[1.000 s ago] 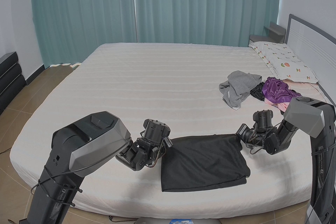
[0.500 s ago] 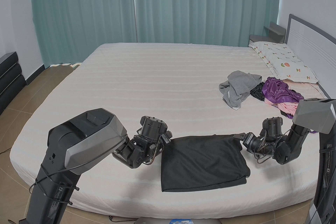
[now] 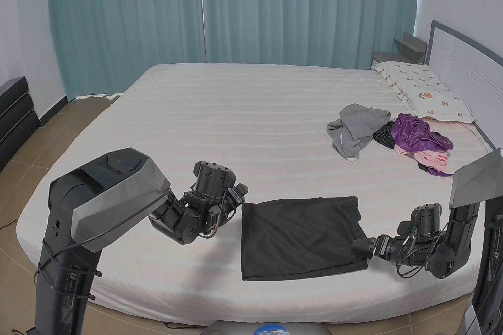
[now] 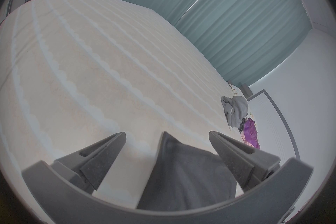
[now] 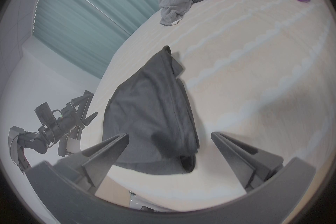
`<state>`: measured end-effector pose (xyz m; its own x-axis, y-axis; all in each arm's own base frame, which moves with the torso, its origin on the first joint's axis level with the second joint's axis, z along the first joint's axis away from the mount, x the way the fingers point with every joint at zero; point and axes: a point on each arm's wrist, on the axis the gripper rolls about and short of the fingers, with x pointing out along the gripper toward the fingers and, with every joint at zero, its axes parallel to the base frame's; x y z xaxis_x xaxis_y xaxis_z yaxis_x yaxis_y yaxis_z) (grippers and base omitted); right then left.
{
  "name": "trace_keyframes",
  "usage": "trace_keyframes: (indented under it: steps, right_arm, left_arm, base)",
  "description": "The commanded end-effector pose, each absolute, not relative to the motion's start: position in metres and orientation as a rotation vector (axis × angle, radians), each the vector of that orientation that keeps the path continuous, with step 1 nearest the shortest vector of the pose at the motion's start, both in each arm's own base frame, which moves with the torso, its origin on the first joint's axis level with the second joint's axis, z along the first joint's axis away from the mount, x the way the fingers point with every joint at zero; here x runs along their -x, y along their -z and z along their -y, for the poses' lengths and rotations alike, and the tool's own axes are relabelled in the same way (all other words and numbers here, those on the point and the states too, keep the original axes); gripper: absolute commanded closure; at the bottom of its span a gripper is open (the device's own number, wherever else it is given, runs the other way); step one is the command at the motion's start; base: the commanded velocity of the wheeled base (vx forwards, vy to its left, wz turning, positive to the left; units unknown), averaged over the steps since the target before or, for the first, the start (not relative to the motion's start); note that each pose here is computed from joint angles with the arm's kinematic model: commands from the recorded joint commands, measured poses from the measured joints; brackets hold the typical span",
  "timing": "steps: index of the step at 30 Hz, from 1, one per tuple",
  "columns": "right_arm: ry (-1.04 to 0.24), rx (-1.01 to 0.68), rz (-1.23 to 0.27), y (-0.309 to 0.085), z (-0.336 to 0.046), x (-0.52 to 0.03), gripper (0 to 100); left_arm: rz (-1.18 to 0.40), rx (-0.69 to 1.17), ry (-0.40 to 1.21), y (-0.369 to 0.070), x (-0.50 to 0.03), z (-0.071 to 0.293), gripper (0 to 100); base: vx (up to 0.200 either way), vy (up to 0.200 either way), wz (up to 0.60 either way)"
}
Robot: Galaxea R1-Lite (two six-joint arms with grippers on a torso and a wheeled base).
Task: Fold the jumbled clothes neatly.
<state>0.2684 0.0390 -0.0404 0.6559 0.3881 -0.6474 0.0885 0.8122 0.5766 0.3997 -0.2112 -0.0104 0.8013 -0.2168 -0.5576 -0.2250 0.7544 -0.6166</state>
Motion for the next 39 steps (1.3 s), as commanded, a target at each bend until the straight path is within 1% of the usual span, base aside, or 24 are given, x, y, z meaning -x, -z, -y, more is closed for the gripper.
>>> trace_keyframes:
  steps: [1,8,14,15,21,31,36,39]
  right_arm:
    - [-0.187,-0.614,-0.854,0.044,-0.041,-0.269,0]
    - [-0.191,-0.617,-0.827,0.051,-0.044,-0.284,0]
    - [-0.189,-0.615,-0.818,0.050,-0.044,-0.286,0]
    - [-0.184,-0.615,-0.818,0.049,-0.044,-0.285,100]
    - [-0.152,-0.614,-0.814,0.039,-0.037,-0.276,100]
    - [-0.148,-0.607,-0.816,0.035,-0.035,-0.268,100]
    - [-0.142,-0.576,-0.804,0.029,-0.025,-0.262,100]
    - [-0.142,-0.563,-0.815,0.032,-0.025,-0.261,100]
  left_arm:
    - [-0.649,0.734,-0.006,0.007,-0.401,0.209,0]
    - [-0.635,0.746,-0.026,0.010,-0.410,0.201,0]
    - [-0.635,0.745,-0.028,0.011,-0.410,0.201,0]
    - [-0.635,0.745,-0.028,0.011,-0.410,0.201,0]
    - [-0.637,0.745,-0.029,0.012,-0.411,0.200,0]
    - [-0.637,0.743,-0.030,0.012,-0.412,0.200,0]
    - [-0.636,0.744,-0.033,0.012,-0.413,0.199,0]
    - [-0.636,0.744,-0.033,0.013,-0.414,0.200,0]
  base:
    - [0.000,0.000,0.00]
    - [0.000,0.000,0.00]
    - [0.000,0.000,0.00]
    - [0.000,0.000,0.00]
    - [0.000,0.000,0.00]
    - [0.000,0.000,0.00]
    - [0.000,0.000,0.00]
    - [0.000,0.000,0.00]
